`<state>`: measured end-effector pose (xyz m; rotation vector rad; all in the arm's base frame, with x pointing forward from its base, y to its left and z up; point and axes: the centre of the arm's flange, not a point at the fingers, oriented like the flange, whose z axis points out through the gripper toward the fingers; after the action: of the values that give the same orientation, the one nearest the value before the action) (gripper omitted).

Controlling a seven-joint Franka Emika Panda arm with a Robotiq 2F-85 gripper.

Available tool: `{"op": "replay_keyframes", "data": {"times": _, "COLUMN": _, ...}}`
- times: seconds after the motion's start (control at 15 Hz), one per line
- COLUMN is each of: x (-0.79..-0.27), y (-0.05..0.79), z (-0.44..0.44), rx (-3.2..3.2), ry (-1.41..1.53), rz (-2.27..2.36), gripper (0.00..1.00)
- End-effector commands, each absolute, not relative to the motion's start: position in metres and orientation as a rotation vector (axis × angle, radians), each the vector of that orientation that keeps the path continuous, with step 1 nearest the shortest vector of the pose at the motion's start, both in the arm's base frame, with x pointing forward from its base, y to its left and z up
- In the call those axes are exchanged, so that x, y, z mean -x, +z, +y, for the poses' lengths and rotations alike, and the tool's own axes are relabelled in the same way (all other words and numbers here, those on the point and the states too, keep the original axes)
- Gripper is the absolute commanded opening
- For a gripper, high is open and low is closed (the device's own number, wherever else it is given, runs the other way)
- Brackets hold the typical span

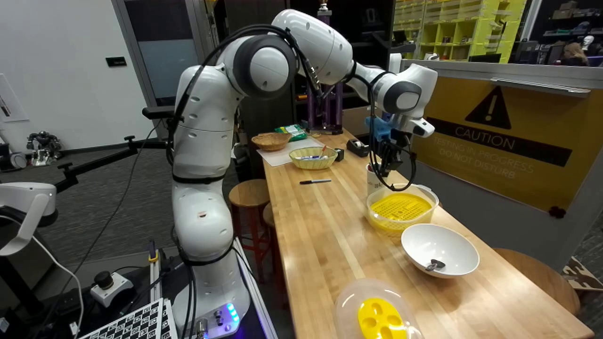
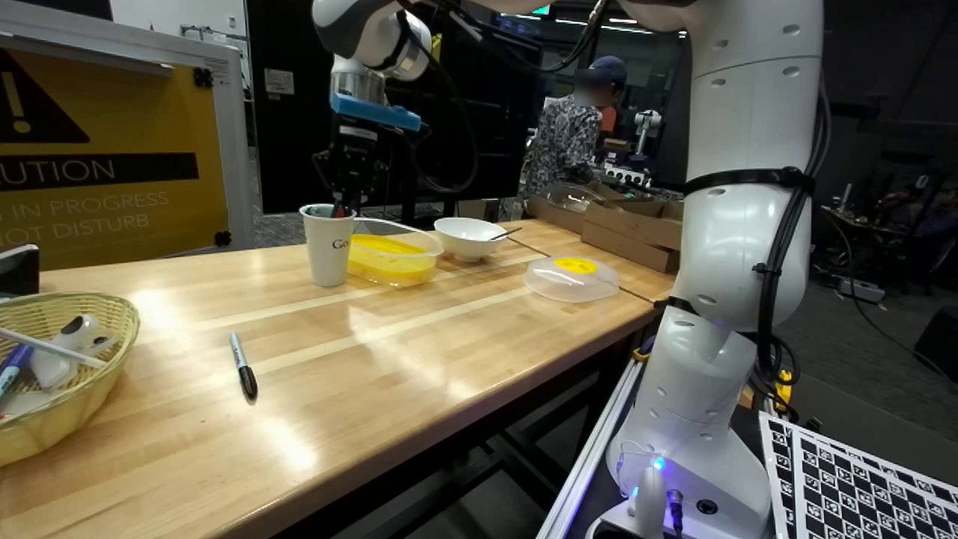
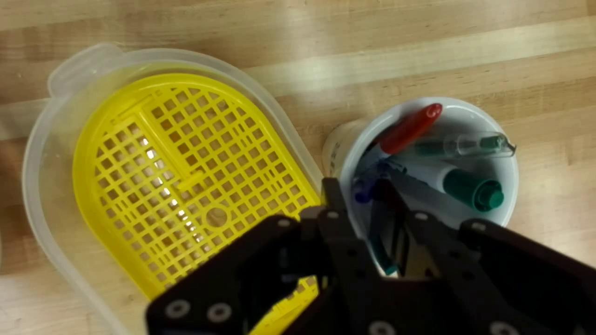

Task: Push the cup to the right

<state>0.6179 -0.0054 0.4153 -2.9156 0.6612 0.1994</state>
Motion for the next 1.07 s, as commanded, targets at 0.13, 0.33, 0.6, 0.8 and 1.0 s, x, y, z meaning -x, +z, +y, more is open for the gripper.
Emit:
{"op": "replay_keyframes", "data": {"times": 0.13, "x": -0.609, "y": 0.412, "z": -0.001, "rx": 2.907, "ry": 0.21, "rz": 0.657, "gripper": 0.63}}
{"op": "replay_keyframes", "data": {"times": 0.33, "x": -0.608, "y": 0.408, "z": -0.001, "rx": 2.911, "ry": 0.217, "rz": 0.653, "gripper": 0.83}}
{"op": "replay_keyframes", "data": {"times": 0.6, "x": -0.608, "y": 0.418, "z": 0.0, "rx": 2.912, "ry": 0.201, "rz": 0.648, "gripper": 1.0}}
{"op": "replay_keyframes", "data": {"times": 0.8, "x": -0.608, "y": 0.434, "z": -0.002, "rx": 2.911, "ry": 0.17, "rz": 0.647, "gripper": 1.0}}
{"op": "replay_keyframes", "data": {"times": 1.0, "x": -0.607, "y": 0.457, "z": -0.004, "rx": 2.91, "ry": 0.123, "rz": 0.645, "gripper": 1.0}}
